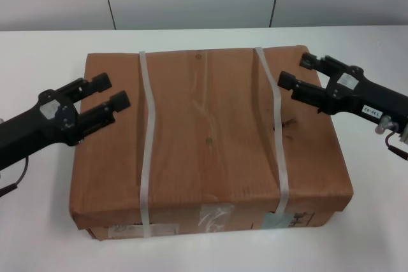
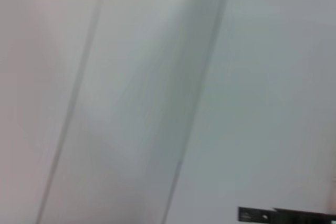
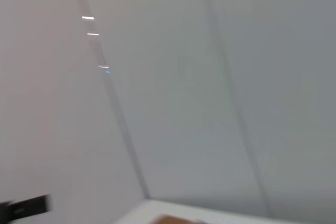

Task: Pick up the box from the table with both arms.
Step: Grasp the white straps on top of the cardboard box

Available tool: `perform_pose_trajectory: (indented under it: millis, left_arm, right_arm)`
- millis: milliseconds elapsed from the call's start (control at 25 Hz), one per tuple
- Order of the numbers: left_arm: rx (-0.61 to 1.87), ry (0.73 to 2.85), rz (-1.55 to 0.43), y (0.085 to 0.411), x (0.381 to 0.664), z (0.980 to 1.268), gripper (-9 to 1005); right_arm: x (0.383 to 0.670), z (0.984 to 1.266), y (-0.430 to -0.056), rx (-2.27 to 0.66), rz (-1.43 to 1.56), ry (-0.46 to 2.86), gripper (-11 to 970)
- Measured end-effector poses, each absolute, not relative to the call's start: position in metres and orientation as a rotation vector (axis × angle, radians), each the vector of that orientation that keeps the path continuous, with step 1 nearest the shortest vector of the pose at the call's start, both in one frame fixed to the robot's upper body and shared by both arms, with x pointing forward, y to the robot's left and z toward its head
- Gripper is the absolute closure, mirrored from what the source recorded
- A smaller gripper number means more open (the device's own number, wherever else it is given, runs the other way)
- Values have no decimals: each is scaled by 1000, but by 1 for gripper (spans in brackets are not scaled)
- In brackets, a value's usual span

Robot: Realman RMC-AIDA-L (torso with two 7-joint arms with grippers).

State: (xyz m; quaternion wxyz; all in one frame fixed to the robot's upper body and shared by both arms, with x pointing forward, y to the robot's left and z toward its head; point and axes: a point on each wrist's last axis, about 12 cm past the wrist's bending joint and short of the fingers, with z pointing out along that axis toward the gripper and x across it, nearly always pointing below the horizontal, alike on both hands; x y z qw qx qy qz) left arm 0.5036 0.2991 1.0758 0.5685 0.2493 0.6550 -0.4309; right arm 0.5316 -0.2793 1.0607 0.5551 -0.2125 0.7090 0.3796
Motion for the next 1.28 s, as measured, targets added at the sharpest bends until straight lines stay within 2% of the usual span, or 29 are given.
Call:
perform_pose_trajectory:
  millis: [120, 280, 520, 1280]
  left_arm:
    - [497, 1620, -1004, 301, 510, 1069, 329]
    - [403, 1746, -986, 301, 524, 1061, 330]
    - [344, 1881, -957, 293, 539, 1049, 329]
    - [321, 2008, -977, 279, 547, 1038, 330]
  right_arm:
    - [537, 1043, -285, -296, 898, 1858, 104]
    - [545, 1033, -281, -229, 888, 1974, 105]
    - [557, 1031, -262, -252, 923, 2030, 108]
    - [561, 1026, -241, -261, 964, 2075, 110]
